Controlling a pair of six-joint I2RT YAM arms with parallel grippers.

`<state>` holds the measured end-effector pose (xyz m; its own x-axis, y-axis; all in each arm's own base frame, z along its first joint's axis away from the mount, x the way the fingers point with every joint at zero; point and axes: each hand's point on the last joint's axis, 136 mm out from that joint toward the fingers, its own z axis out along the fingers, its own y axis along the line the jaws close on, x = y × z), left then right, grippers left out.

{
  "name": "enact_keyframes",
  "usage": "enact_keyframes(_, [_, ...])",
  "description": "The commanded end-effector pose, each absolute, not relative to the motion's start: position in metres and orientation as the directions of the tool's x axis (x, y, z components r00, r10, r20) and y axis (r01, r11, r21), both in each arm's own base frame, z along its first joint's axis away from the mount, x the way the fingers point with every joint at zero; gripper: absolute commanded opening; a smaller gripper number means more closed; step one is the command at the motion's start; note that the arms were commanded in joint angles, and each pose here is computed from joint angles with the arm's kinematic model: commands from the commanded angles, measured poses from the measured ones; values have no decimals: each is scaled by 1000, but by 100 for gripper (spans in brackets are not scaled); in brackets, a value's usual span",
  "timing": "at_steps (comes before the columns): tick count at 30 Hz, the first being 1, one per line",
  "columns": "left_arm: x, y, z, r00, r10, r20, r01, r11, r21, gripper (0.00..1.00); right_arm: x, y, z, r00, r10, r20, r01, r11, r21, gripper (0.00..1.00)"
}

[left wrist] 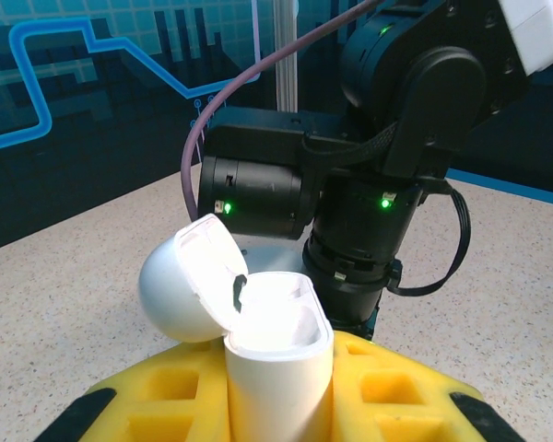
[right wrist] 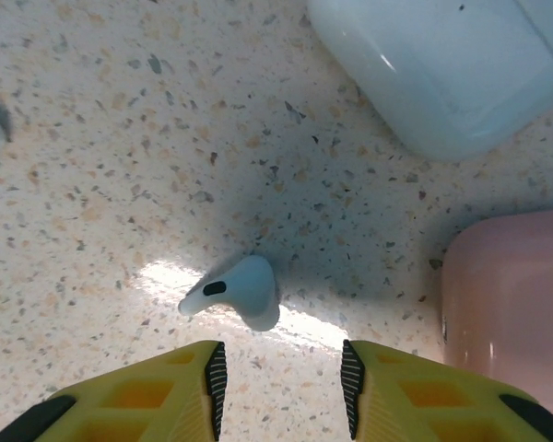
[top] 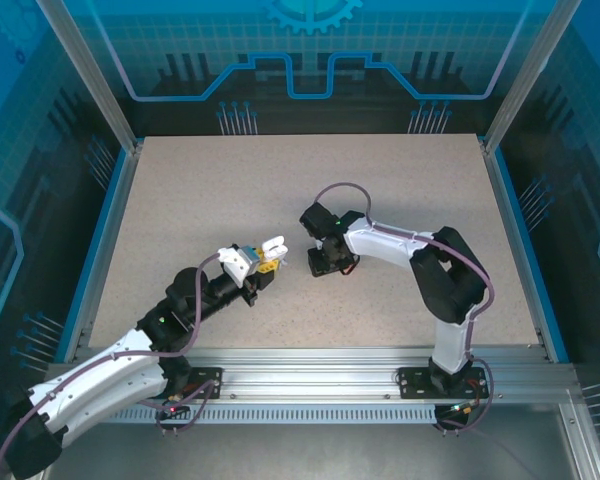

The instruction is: Insert the wireless bluetooth earbuds into the charging case

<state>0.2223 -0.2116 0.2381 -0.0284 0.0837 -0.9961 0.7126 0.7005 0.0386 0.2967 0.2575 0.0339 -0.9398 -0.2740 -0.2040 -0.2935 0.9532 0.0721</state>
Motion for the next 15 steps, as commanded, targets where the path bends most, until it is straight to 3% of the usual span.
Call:
enact_keyframes(1, [222, -210, 243, -4, 87, -996, 704, 708, 59, 0, 303, 258, 32, -947, -257, -192, -275, 959, 69, 41])
enact_keyframes(15, [222, -210, 242, -3, 90, -996, 705, 707, 62, 0, 315, 261, 26, -944, -256, -208, -272, 961, 48, 41])
